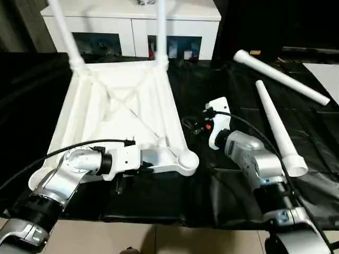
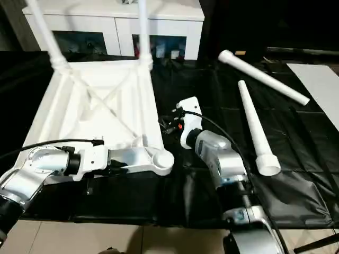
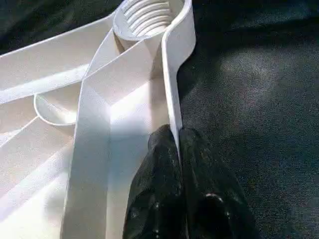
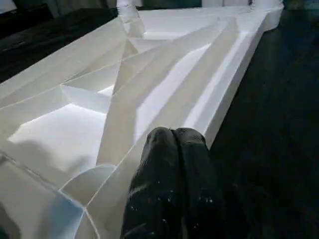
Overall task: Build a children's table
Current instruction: Rotate table base
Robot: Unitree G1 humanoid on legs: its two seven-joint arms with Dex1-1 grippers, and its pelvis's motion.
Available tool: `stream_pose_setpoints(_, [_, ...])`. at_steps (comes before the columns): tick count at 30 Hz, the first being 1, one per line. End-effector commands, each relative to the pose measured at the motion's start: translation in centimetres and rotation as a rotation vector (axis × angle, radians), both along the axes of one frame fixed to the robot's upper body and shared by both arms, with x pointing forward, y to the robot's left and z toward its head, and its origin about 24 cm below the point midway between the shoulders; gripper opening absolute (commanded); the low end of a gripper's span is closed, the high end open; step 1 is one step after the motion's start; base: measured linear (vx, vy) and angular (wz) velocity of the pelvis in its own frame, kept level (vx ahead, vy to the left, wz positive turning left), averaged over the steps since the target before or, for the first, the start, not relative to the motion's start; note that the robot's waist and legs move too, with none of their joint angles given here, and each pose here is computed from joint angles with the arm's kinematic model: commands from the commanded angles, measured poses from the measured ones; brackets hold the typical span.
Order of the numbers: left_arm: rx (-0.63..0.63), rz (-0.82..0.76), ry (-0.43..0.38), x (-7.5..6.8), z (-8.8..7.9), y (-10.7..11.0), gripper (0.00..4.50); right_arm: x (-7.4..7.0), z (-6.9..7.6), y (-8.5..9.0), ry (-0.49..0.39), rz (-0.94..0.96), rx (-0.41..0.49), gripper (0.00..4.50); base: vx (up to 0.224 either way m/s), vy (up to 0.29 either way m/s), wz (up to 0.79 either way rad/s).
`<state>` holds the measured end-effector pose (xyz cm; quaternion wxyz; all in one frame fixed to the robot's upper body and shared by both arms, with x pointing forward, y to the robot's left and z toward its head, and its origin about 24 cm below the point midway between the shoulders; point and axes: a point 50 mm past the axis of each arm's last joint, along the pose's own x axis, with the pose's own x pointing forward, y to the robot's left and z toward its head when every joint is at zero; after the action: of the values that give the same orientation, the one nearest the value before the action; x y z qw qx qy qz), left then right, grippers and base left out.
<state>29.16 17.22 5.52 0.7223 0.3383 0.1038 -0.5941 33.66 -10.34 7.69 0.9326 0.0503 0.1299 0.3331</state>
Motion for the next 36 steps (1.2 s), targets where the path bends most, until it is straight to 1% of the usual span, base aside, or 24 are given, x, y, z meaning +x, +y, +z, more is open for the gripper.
stream_pose_setpoints(1, [0.006, -0.033, -0.082, 0.5, 0.9, -0.4, 0.00, -0.2, 0.2, 0.0, -0.003, -0.014, 0.004, 0.03, 0.000, 0.000, 0.00])
stream_pose_setpoints(5, [-0.013, -0.034, -0.103, 0.7, 1.1, -0.3, 0.00, -0.4, 0.1, 0.1, -0.002, -0.015, 0.001, 0.03, 0.000, 0.000, 0.00])
stream_pose_setpoints(9, [-0.006, -0.048, -0.120, 0.8, 1.3, 0.1, 0.00, -0.5, 0.0, 0.0, 0.001, -0.030, 0.006, 0.03, 0.000, 0.000, 0.00])
stream_pose_setpoints(11, [0.003, -0.043, -0.142, 0.9, 1.4, 0.6, 0.00, -0.7, 0.0, 0.1, 0.002, -0.029, 0.005, 0.03, 0.000, 0.000, 0.00])
stream_pose_setpoints(12, [0.040, -0.024, -0.166, 1.1, 1.5, 1.4, 0.00, -0.7, -0.1, 0.1, 0.003, -0.030, 0.006, 0.03, 0.000, 0.000, 0.00])
stream_pose_setpoints(15, [0.072, 0.016, -0.203, 1.5, 1.6, 2.5, 0.00, -0.8, -0.3, 0.1, 0.002, -0.040, -0.006, 0.03, 0.000, 0.000, 0.00])
stream_pose_setpoints(16, [0.080, 0.049, -0.228, 1.8, 2.0, 3.1, 0.00, -0.7, -0.3, 0.2, 0.002, -0.051, -0.011, 0.03, 0.000, 0.000, 0.00])
stream_pose_setpoints(17, [0.063, 0.086, -0.266, 2.0, 2.8, 3.9, 0.00, -0.6, -0.2, 0.3, 0.001, -0.071, -0.003, 0.03, 0.000, 0.000, 0.00])
stream_pose_setpoints(18, [0.049, 0.100, -0.289, 2.1, 3.3, 4.2, 0.00, -0.6, -0.1, 0.4, 0.001, -0.075, 0.007, 0.03, 0.000, 0.000, 0.00])
stream_pose_setpoints(19, [-0.004, 0.117, -0.304, 2.1, 4.0, 4.3, 0.00, -0.5, 0.0, 0.5, -0.003, -0.076, 0.013, 0.03, 0.000, 0.000, 0.00])
stream_pose_setpoints(20, [-0.004, 0.117, -0.304, 2.1, 4.0, 4.3, 0.48, -0.5, 0.0, 0.5, -0.003, -0.076, 0.013, 0.00, 0.000, 0.000, 0.00])
stream_pose_setpoints(21, [-0.051, 0.127, -0.304, 2.1, 4.4, 4.3, 0.60, -0.4, 0.1, 0.5, -0.011, -0.080, 0.009, 0.00, 0.000, 0.000, 0.00])
stream_pose_setpoints(22, [-0.119, 0.125, -0.299, 1.9, 5.0, 4.2, 0.60, -0.2, 0.3, 0.4, -0.021, -0.096, 0.001, 0.00, 0.000, 0.000, 0.00])
stream_pose_setpoints(24, [-0.169, 0.119, -0.290, 1.6, 5.6, 4.2, 0.97, 0.0, 0.6, 0.1, -0.030, -0.116, -0.006, 0.00, 0.000, 0.000, 0.00])
stream_pose_setpoints(25, [-0.181, 0.116, -0.298, 1.5, 5.9, 4.3, 0.97, 0.2, 0.8, 0.0, -0.035, -0.126, -0.010, 0.00, 0.000, 0.000, 0.00])
stream_pose_setpoints(28, [-0.209, 0.121, -0.296, 0.9, 6.7, 4.6, 1.25, 1.1, 1.5, -1.2, -0.065, -0.190, -0.062, 0.00, 0.000, 0.000, 0.00])
stream_pose_setpoints(29, [-0.218, 0.124, -0.292, 0.7, 6.8, 4.6, 1.25, 1.4, 1.7, -1.5, -0.071, -0.209, -0.079, 0.00, 0.000, 0.000, 0.00])
stream_pose_setpoints(30, [-0.252, 0.146, -0.283, 0.5, 7.1, 4.6, 1.37, 1.9, 1.9, -2.4, -0.062, -0.254, -0.109, 0.00, 0.000, 0.000, 0.00])
stream_pose_setpoints(31, [-0.328, 0.194, -0.262, 0.4, 7.7, 4.4, 1.48, 2.7, 2.2, -3.9, -0.040, -0.327, -0.158, 0.29, 0.000, 0.000, 0.00])
stream_pose_setpoints(32, [-0.378, 0.221, -0.238, 0.5, 8.1, 4.1, 1.57, 3.2, 2.2, -4.8, -0.013, -0.358, -0.201, 0.36, 0.000, 0.000, 0.00])
stream_pose_setpoints(33, [-0.408, 0.233, -0.210, 0.5, 8.3, 3.7, 1.65, 3.5, 2.3, -5.6, -0.005, -0.376, -0.249, 0.41, 0.000, 0.000, 0.00])
stream_pose_setpoints(34, [-0.414, 0.235, -0.204, 0.5, 8.3, 3.6, 1.76, 3.6, 2.3, -5.8, -0.003, -0.380, -0.258, 0.53, 0.000, 0.000, 0.00])
stream_pose_setpoints(35, [-0.447, 0.235, -0.157, 0.6, 8.5, 2.7, 1.87, 4.3, 2.5, -7.1, 0.012, -0.422, -0.310, 0.67, 0.000, 0.000, 0.00])
stream_pose_setpoints(36, [-0.454, 0.233, -0.145, 0.7, 8.5, 2.4, 1.87, 4.5, 2.6, -7.4, 0.016, -0.436, -0.318, 0.67, 0.000, 0.000, 0.00])
